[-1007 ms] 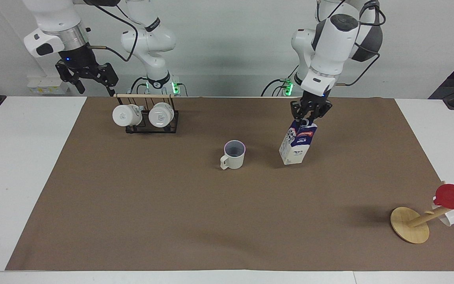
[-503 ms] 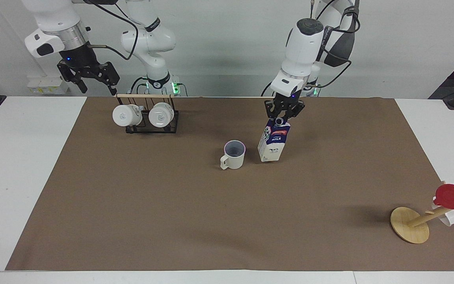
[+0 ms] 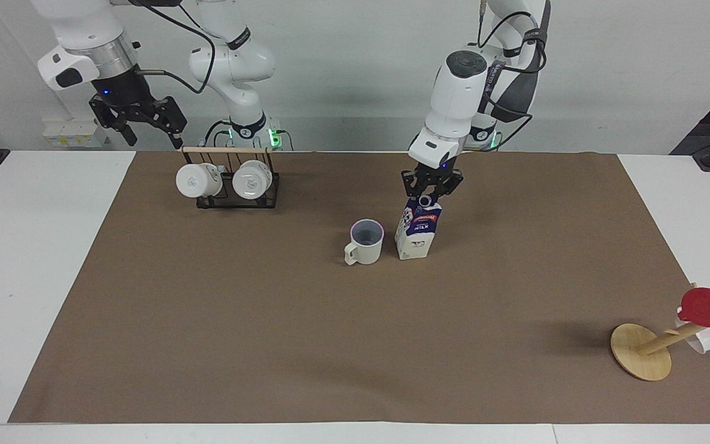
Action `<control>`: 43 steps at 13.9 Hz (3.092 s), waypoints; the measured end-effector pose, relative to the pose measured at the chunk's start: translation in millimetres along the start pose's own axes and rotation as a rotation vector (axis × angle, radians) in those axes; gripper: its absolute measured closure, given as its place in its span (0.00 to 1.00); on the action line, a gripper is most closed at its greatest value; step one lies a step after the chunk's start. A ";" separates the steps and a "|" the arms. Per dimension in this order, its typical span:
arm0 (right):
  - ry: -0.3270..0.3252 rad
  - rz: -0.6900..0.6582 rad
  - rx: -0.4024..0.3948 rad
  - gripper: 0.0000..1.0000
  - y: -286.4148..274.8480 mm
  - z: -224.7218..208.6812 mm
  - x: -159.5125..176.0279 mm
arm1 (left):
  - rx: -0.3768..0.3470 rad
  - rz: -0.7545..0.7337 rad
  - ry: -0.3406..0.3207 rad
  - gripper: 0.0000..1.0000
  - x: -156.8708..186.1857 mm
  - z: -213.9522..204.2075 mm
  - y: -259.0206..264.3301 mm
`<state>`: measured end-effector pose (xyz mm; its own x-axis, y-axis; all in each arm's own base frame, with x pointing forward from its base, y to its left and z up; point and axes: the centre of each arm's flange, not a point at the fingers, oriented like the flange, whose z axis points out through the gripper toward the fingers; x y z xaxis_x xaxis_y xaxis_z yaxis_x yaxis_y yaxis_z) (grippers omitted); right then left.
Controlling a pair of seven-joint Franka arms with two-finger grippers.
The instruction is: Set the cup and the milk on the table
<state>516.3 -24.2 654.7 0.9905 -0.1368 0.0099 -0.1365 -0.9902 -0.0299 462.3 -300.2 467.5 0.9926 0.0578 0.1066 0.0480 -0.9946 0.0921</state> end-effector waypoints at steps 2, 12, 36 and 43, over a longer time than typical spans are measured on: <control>0.000 0.000 0.000 0.00 0.0 0.0 0.0 | 0.000 -0.001 0.000 0.50 0.1 0.1 0.0; 0.000 0.000 0.000 0.00 0.0 0.0 0.0 | 0.001 -0.020 0.002 0.00 23.0 -91.0 -14.4; 0.000 0.000 -0.003 0.00 -0.2 0.3 0.1 | 0.060 -0.037 -0.109 0.00 54.3 -188.1 -256.7; 0.000 0.000 -0.003 0.00 -0.2 0.3 0.1 | 0.075 -0.050 -0.144 0.00 84.8 -203.1 -256.4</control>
<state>516.4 -24.0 654.4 0.9906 -0.1364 0.0101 -0.1361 -0.9903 -0.0273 511.5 -22.7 654.0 0.9942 0.1002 -0.0393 0.1010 -0.9947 0.0191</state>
